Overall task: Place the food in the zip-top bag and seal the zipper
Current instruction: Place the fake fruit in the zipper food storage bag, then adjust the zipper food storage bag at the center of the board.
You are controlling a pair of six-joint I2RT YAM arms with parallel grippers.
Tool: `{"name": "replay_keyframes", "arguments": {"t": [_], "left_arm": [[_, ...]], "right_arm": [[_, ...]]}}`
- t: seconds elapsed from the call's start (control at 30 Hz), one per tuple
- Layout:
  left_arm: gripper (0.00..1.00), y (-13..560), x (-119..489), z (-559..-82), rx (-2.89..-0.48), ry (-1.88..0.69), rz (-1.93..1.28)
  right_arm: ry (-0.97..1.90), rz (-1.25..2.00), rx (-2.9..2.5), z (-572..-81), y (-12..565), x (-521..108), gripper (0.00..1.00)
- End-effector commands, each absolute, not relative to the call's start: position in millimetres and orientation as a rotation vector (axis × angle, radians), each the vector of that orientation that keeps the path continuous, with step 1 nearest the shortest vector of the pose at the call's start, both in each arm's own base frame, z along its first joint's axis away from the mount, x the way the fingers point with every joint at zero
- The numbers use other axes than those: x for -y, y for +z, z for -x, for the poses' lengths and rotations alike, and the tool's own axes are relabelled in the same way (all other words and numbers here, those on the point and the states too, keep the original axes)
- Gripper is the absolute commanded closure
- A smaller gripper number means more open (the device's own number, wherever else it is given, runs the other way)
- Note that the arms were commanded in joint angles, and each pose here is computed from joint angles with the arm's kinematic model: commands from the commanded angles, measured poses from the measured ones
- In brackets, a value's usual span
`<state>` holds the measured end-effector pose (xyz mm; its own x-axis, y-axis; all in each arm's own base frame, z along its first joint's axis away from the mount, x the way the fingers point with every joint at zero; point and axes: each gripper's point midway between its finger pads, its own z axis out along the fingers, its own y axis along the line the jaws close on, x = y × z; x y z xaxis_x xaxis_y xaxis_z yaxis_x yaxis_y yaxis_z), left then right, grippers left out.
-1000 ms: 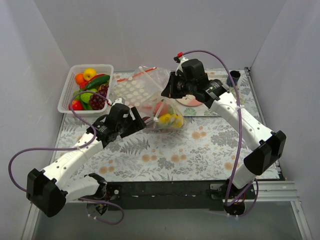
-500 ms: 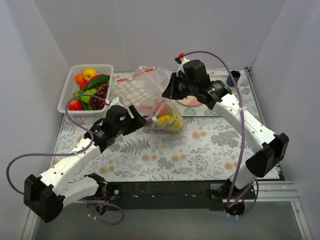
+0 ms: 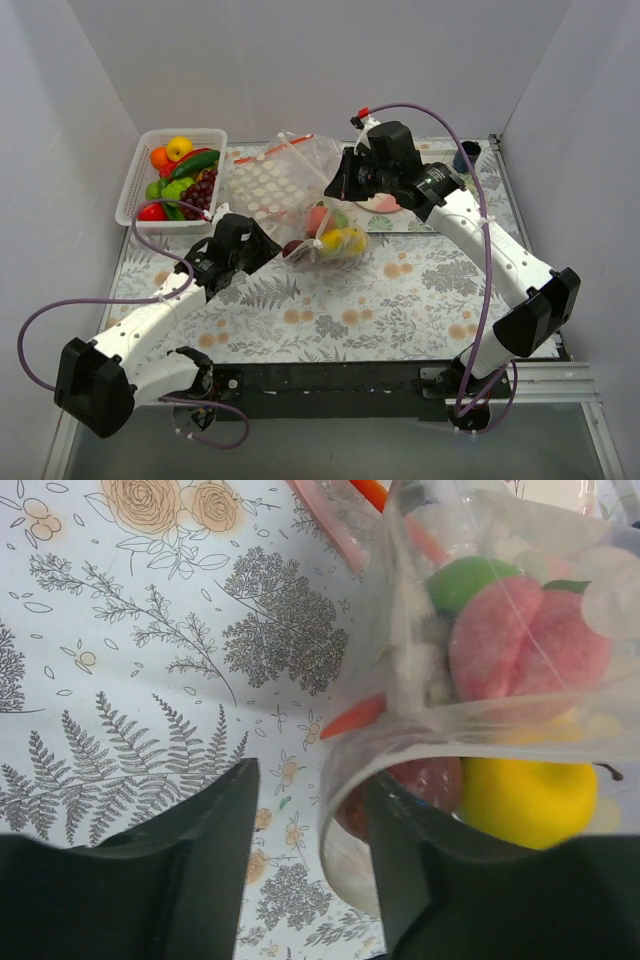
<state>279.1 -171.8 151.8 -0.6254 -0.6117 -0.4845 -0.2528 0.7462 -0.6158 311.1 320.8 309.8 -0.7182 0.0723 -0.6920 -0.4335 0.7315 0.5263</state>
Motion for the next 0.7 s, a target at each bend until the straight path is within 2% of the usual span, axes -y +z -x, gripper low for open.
{"name": "replay_keyframes", "arguments": {"t": [0.0, 0.03, 0.07, 0.23, 0.27, 0.37, 0.5, 0.57, 0.67], "left_arm": [[0.66, 165, 176, -291, -2.175, -0.695, 0.641], [0.88, 179, 177, -294, -2.147, -0.706, 0.626], [1.00, 187, 175, -297, -2.128, -0.695, 0.615], [1.00, 246, 187, -309, -2.089, -0.711, 0.432], [1.00, 272, 192, -314, -2.047, -0.746, 0.412], [1.00, 300, 215, -324, -2.039, -0.840, 0.333], [1.00, 278, 226, -339, -2.130, -0.768, 0.325], [1.00, 264, 243, -334, -2.180, -0.841, 0.254], [1.00, 241, 222, -333, -2.228, -0.680, 0.326]], "right_arm": [[0.984, 0.281, -2.080, -306, 351, -322, 0.99], [0.980, 0.286, -2.082, -306, 350, -322, 0.99], [0.975, 0.289, -2.089, -306, 348, -322, 0.99], [0.973, 0.319, -2.134, -298, 324, -322, 0.99], [0.984, 0.336, -2.143, -294, 318, -326, 0.99], [0.984, 0.391, -2.185, -276, 293, -339, 0.99], [0.969, 0.402, -2.204, -272, 281, -341, 0.99], [0.939, 0.381, -2.175, -277, 291, -337, 0.99], [0.854, 0.340, -2.163, -291, 302, -322, 0.99]]}}
